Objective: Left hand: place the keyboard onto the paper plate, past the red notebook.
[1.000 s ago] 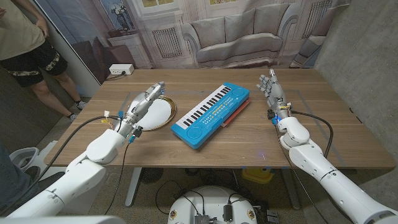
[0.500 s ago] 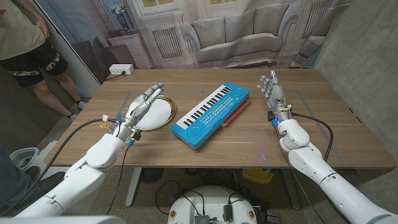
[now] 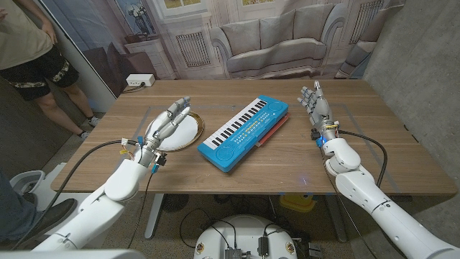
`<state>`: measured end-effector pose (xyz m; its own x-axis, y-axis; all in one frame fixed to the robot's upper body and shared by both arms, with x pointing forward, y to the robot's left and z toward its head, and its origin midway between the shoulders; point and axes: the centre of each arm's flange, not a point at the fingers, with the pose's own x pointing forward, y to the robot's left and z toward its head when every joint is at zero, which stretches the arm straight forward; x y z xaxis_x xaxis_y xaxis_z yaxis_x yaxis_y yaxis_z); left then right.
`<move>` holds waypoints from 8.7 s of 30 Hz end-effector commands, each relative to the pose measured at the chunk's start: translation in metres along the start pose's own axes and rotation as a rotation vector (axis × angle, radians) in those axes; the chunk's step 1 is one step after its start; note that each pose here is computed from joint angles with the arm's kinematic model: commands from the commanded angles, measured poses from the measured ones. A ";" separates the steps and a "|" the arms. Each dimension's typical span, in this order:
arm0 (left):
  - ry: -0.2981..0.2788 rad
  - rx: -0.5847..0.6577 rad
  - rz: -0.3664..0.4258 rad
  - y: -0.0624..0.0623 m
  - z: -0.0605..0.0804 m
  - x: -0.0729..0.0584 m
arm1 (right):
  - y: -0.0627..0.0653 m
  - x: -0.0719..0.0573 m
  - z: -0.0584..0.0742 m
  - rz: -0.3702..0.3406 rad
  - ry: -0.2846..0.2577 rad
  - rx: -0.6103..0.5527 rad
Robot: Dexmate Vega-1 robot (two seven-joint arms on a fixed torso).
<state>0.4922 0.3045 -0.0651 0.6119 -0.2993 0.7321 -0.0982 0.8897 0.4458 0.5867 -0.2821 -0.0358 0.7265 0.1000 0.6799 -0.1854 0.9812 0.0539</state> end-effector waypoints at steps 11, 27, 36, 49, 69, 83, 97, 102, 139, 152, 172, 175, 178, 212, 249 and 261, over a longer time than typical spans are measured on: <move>-0.032 0.159 -0.034 0.002 0.003 -0.010 | 0.003 -0.009 0.002 -0.025 -0.022 -0.008; -0.070 0.309 0.008 0.012 0.005 -0.031 | 0.013 -0.022 0.001 -0.054 -0.055 0.014; -0.108 0.443 0.007 0.011 0.004 -0.036 | 0.019 -0.025 0.001 -0.062 -0.048 0.012; -0.149 0.607 0.045 0.011 0.005 -0.050 | 0.024 -0.027 0.004 -0.075 -0.047 -0.001; -0.215 0.886 0.064 0.000 0.021 -0.061 | 0.017 -0.030 0.025 -0.087 -0.085 -0.012; -0.227 1.089 0.013 -0.015 0.020 -0.052 | 0.002 -0.048 0.055 -0.144 -0.140 -0.036; -0.209 1.217 -0.063 -0.016 0.037 -0.050 | -0.011 -0.057 0.057 -0.188 -0.140 -0.022; -0.205 1.253 -0.070 -0.014 0.039 -0.057 | -0.011 -0.056 0.058 -0.180 -0.140 -0.025; -0.160 1.277 -0.176 -0.041 0.019 -0.069 | -0.012 -0.039 0.076 -0.143 -0.148 -0.050; -0.155 1.271 -0.170 -0.049 0.011 -0.069 | -0.016 -0.045 0.074 -0.166 -0.148 -0.048; -0.157 1.215 -0.141 -0.065 0.004 -0.069 | -0.024 -0.052 0.068 -0.180 -0.179 -0.021; -0.164 1.203 -0.135 -0.068 0.001 -0.066 | -0.025 -0.054 0.068 -0.181 -0.181 -0.019; -0.167 1.193 -0.138 -0.072 -0.002 -0.065 | -0.026 -0.055 0.068 -0.183 -0.179 -0.019; -0.196 1.141 -0.145 -0.099 -0.013 -0.063 | -0.034 -0.074 0.074 -0.210 -0.220 -0.028; -0.202 1.102 -0.167 -0.109 -0.032 -0.042 | -0.040 -0.083 0.069 -0.239 -0.218 -0.033; -0.193 1.082 -0.169 -0.116 -0.034 -0.041 | -0.044 -0.082 0.071 -0.230 -0.209 -0.039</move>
<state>0.5018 0.2294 -0.1622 0.5561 -0.5220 0.6467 -0.7236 0.0787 0.6857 0.4874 -0.3414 -0.0430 0.5857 -0.1655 0.7935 -0.0037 0.9784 0.2068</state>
